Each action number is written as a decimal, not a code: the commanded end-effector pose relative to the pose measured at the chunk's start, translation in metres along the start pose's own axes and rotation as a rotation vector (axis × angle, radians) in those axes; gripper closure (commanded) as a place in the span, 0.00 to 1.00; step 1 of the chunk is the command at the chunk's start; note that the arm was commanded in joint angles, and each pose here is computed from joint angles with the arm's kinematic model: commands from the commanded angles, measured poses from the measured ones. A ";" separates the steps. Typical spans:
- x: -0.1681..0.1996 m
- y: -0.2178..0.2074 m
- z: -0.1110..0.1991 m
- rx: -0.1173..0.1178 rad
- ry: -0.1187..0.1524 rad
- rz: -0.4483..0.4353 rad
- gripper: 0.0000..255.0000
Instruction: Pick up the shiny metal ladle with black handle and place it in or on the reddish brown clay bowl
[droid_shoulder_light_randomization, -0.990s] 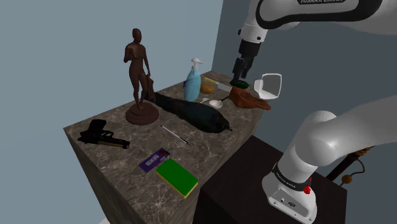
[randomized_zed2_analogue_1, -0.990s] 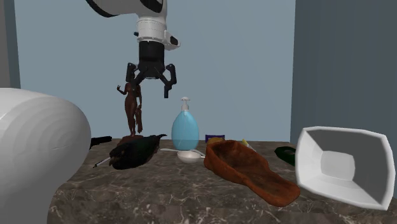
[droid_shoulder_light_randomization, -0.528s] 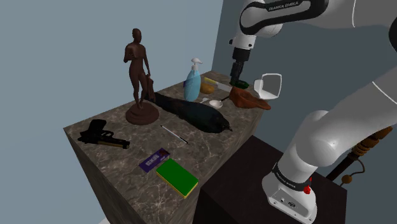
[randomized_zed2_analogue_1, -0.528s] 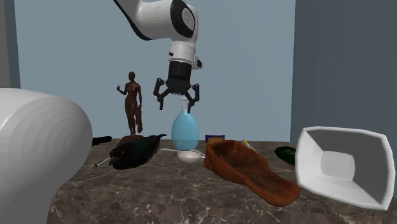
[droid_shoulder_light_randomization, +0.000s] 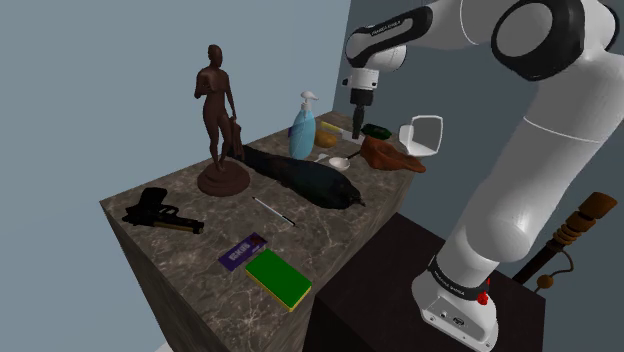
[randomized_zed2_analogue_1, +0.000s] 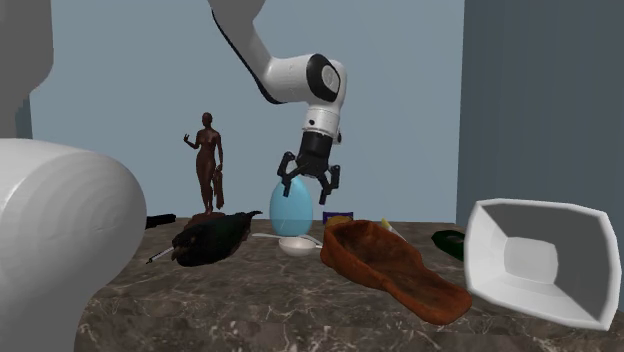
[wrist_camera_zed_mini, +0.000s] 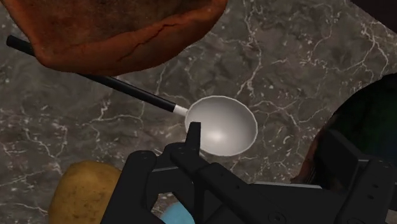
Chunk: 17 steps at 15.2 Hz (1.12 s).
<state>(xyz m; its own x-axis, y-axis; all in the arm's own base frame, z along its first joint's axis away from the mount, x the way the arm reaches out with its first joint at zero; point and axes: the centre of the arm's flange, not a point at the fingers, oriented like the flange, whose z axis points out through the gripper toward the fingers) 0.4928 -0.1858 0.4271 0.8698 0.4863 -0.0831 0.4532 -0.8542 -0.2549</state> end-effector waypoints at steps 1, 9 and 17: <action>0.017 0.024 0.015 0.028 -0.021 -0.056 0.00; 0.062 0.085 0.065 0.106 -0.079 -0.196 0.00; 0.060 0.083 0.095 0.106 -0.079 -0.196 0.00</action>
<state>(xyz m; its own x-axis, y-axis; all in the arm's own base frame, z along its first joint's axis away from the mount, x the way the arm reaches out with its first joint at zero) 0.5643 -0.2099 0.3108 0.7475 0.6573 -0.0960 0.5851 -0.7200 -0.3732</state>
